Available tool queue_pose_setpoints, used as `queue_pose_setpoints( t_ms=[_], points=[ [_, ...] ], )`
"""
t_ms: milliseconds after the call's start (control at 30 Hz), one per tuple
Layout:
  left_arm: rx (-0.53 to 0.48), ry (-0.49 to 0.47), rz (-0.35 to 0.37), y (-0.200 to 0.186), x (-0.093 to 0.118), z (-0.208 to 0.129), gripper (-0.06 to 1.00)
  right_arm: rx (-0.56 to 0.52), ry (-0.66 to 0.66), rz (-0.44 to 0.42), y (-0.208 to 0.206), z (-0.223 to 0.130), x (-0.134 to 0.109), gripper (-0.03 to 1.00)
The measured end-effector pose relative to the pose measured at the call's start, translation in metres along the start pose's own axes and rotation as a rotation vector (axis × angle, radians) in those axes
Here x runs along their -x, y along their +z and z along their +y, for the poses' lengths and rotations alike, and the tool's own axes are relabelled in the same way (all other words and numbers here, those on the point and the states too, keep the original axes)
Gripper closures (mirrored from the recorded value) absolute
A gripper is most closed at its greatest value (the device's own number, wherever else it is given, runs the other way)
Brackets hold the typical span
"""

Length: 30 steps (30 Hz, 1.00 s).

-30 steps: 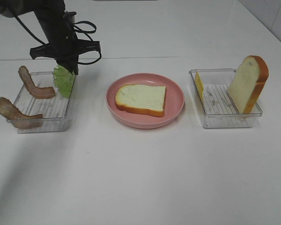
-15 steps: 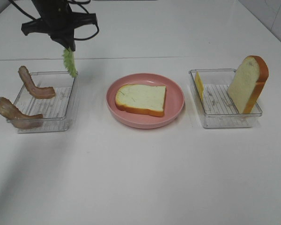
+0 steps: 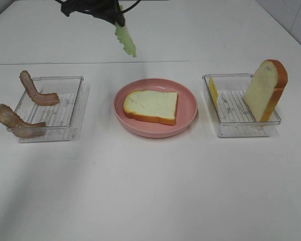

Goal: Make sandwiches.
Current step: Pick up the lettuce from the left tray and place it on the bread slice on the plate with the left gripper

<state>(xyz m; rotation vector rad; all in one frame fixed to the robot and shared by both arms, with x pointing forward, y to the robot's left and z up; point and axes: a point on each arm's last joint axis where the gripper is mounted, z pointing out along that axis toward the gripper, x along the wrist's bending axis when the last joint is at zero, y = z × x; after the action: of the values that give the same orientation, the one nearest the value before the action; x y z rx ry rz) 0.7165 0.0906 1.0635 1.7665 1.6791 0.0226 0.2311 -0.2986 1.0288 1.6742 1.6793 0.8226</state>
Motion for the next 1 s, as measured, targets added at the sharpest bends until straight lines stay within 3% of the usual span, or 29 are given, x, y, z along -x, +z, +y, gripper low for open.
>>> queue_pose_setpoints(
  t_ms=[200, 267, 333, 467, 633, 867, 1000],
  points=[
    [-0.006, 0.036, -0.112, 0.011, 0.024, -0.008, 0.94, 0.000, 0.000, 0.000, 0.000, 0.000, 0.000, -0.01],
    [-0.049, 0.047, -0.172, 0.029, 0.032, -0.019, 0.94, 0.000, 0.000, 0.000, 0.000, 0.000, 0.000, -0.01],
    [-0.061, 0.048, -0.194, 0.035, 0.034, -0.022, 0.94, 0.000, 0.000, 0.000, 0.000, 0.000, 0.000, -0.01],
    [-0.116, 0.024, -0.325, 0.064, 0.038, -0.034, 0.94, 0.000, 0.000, 0.000, 0.000, 0.000, 0.000, -0.01],
    [-0.168, -0.004, -0.390, 0.090, 0.033, -0.045, 0.94, 0.000, 0.000, 0.000, 0.000, 0.000, 0.000, -0.01],
    [-0.244, -0.008, -0.368, 0.114, 0.022, -0.060, 0.94, 0.000, 0.000, 0.000, 0.000, 0.000, 0.000, -0.01],
    [-0.301, 0.021, -0.287, 0.123, 0.011, -0.068, 0.94, 0.000, 0.000, 0.000, 0.000, 0.000, 0.000, -0.01]
  ],
)
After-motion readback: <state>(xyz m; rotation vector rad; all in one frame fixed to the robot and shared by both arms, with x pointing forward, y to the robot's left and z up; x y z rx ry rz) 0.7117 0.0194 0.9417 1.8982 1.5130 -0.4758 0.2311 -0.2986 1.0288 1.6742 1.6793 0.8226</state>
